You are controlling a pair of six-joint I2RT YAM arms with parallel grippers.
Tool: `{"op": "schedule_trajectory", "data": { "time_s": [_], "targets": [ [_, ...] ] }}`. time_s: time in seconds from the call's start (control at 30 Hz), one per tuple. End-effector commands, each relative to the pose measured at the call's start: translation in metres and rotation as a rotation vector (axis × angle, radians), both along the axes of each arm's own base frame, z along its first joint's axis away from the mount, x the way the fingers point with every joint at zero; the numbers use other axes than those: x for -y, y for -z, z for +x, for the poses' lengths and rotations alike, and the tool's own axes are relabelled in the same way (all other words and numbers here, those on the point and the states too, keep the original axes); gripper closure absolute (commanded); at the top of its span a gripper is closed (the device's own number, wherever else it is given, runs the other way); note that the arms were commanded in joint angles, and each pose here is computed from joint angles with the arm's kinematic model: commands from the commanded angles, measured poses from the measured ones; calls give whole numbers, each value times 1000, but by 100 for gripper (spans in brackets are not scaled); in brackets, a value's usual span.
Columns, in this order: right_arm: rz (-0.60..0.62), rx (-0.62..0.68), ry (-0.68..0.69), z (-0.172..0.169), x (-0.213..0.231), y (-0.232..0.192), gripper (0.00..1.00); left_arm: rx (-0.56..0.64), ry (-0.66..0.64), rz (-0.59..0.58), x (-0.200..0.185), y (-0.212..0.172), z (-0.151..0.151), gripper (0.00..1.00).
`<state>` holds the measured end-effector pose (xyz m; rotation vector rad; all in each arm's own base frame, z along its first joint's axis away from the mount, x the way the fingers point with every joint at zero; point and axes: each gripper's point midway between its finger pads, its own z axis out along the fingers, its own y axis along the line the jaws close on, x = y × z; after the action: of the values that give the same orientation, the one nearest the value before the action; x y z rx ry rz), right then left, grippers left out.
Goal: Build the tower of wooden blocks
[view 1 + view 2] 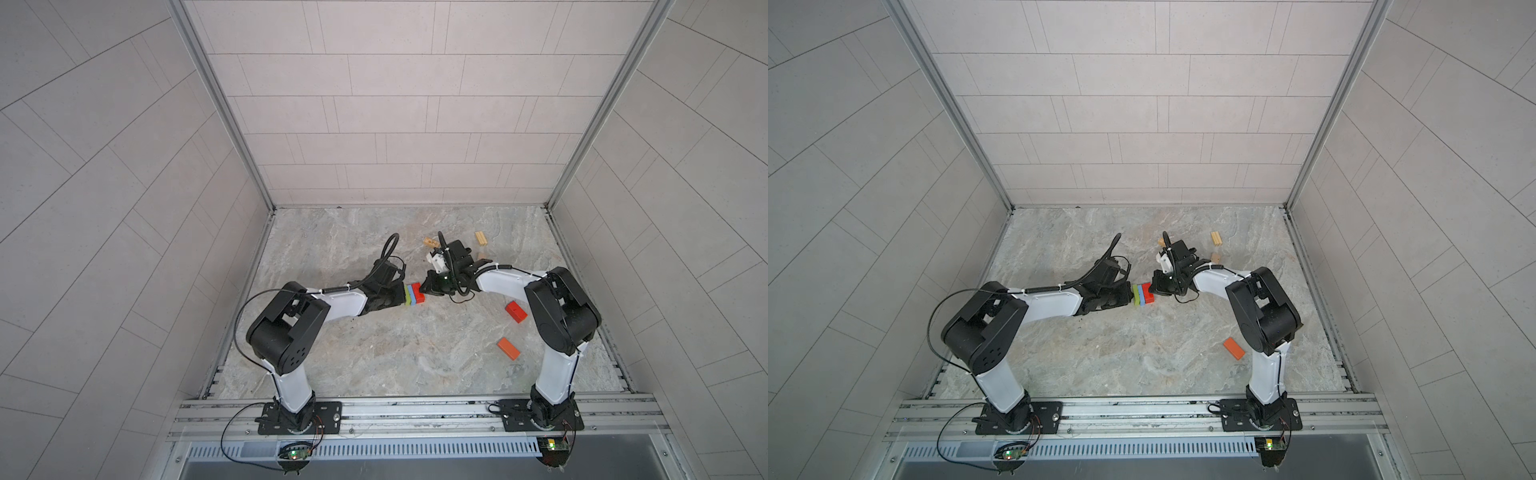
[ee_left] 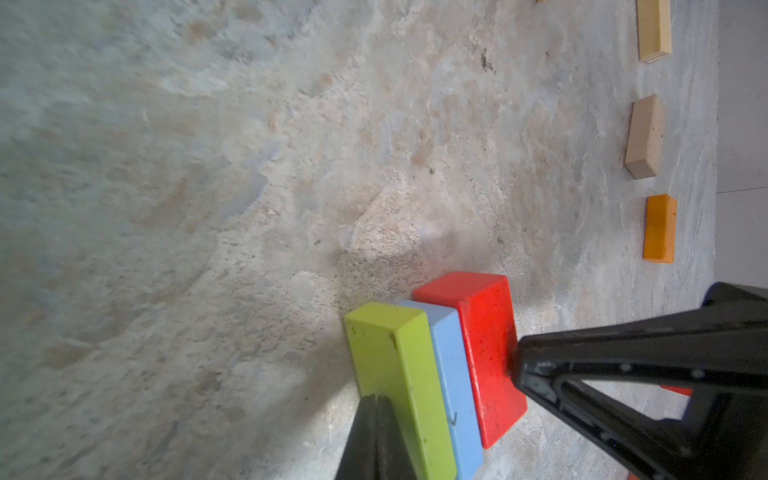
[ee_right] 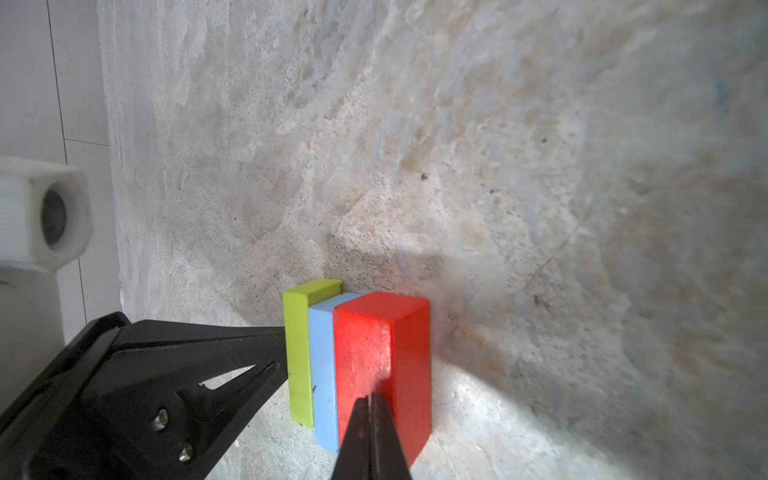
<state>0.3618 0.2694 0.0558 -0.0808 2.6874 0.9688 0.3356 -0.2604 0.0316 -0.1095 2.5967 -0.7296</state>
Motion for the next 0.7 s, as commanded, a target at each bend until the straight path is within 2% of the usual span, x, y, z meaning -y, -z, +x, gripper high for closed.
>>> {"op": "schedule_trajectory", "data": {
  "time_s": [0.0,0.4,0.67],
  "targets": [
    [-8,-3,0,-6,1,0,100,27,-11,-18,5,-7,7,99],
    [50,25,75,11,22,-28,100,33,-11,-1,-2,-7,0,99],
    [22,-15,82,15,29,-8,100,29,-13,8,-5,-1,-3,99]
  ]
}}
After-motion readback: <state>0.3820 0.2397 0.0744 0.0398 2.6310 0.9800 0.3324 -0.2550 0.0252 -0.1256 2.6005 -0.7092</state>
